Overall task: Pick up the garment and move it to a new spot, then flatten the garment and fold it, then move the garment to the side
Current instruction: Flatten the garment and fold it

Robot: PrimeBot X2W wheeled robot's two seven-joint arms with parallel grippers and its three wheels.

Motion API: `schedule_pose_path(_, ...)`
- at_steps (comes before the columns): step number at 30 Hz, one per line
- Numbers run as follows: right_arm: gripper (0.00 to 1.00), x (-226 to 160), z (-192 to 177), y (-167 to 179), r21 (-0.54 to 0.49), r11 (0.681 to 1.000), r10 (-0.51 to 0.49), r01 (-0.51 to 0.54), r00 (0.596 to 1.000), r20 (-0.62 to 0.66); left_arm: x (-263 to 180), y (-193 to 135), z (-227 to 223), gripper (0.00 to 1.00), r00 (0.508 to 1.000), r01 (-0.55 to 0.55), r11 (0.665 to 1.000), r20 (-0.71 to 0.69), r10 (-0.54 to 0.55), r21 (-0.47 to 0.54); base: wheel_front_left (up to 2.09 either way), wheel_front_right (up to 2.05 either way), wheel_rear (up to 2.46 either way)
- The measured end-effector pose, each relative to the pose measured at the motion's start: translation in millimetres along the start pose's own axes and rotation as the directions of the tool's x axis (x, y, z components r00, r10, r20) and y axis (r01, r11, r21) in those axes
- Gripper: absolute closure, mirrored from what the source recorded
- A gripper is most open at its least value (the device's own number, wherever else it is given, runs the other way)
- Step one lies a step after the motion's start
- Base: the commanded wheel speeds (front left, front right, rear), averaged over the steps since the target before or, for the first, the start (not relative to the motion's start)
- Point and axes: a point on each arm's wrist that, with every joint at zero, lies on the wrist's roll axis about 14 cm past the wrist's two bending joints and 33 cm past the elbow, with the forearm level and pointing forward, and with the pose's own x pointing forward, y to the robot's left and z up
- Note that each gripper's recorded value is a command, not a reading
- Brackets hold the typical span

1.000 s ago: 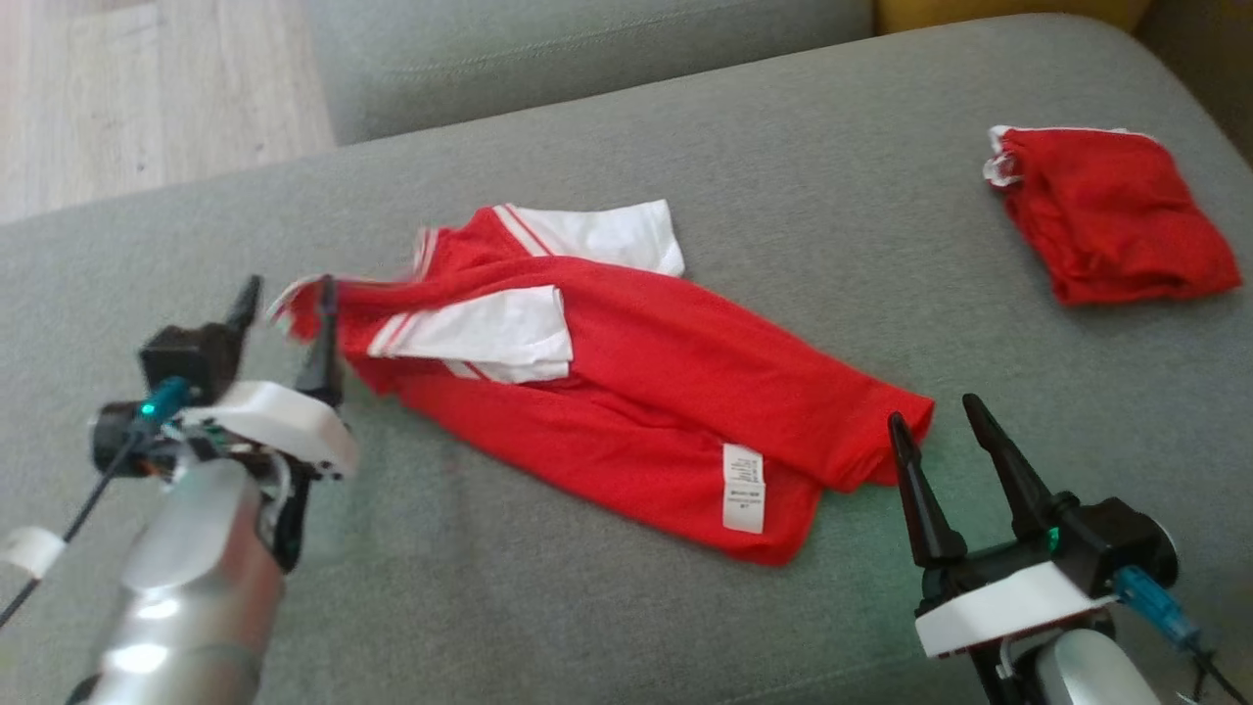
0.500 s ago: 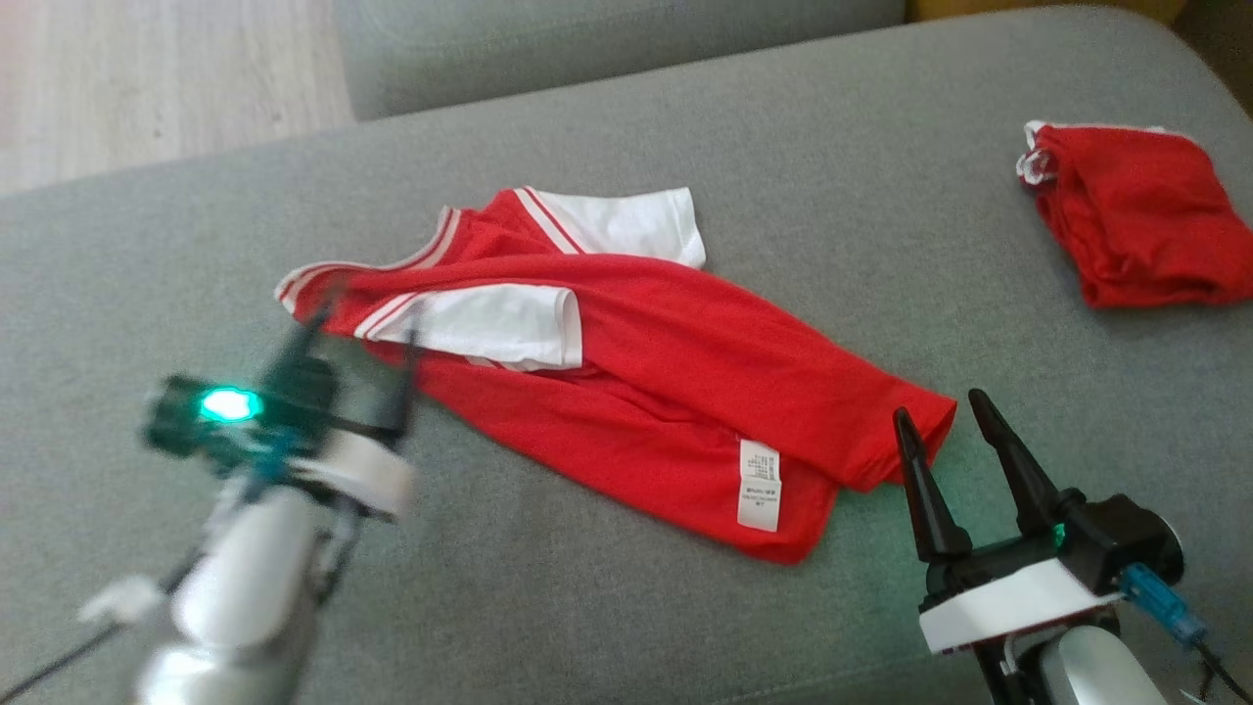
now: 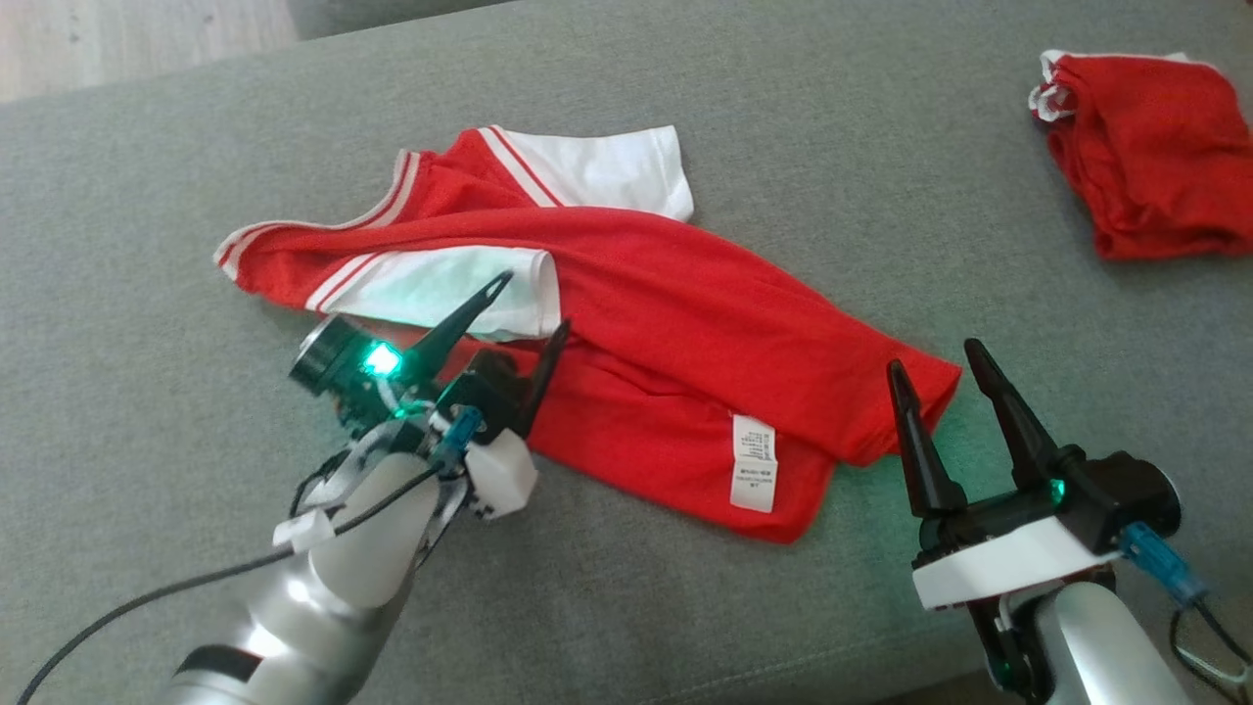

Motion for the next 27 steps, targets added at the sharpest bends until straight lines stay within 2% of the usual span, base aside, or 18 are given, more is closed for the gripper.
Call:
schedule_pose_path(6, 0.0, -2, 1, -2, -0.001, 1.0, -0.007, 0.007, 1.0, 0.003, -4, -4, -21, 0.0, 0.997, 0.009, 1.0, -0.072, -0.01, -0.013, 0.0, 0.0, 0.0)
schedule_pose_path(24, 0.0, -3, 0, 0, 0.01, 1.0, -0.004, 0.004, 1.0, -0.001, -5, -9, -27, 0.0, 0.997, 0.016, 0.999, -0.073, -0.019, -0.032, 0.0, 0.0, 0.0)
schedule_pose_path(25, 0.0, -3, 0, -1, 0.009, 1.0, -0.005, 0.005, 1.0, -0.001, -5, -8, -27, 0.11, 0.997, 0.017, 0.999, -0.073, -0.019, -0.031, 0.0, 0.0, 0.0)
schedule_pose_path(26, 0.0, -3, 0, -1, 0.009, 1.0, -0.005, 0.005, 1.0, -0.001, -5, -8, -26, 0.28, 0.997, 0.017, 0.999, -0.074, -0.019, -0.029, 0.0, 0.0, 0.0)
schedule_pose_path(27, 0.0, -3, 0, -1, 0.009, 1.0, -0.005, 0.005, 1.0, 0.0, -4, -7, -26, 0.54, 0.997, 0.017, 1.0, -0.074, -0.018, -0.026, 0.0, 0.0, 0.0)
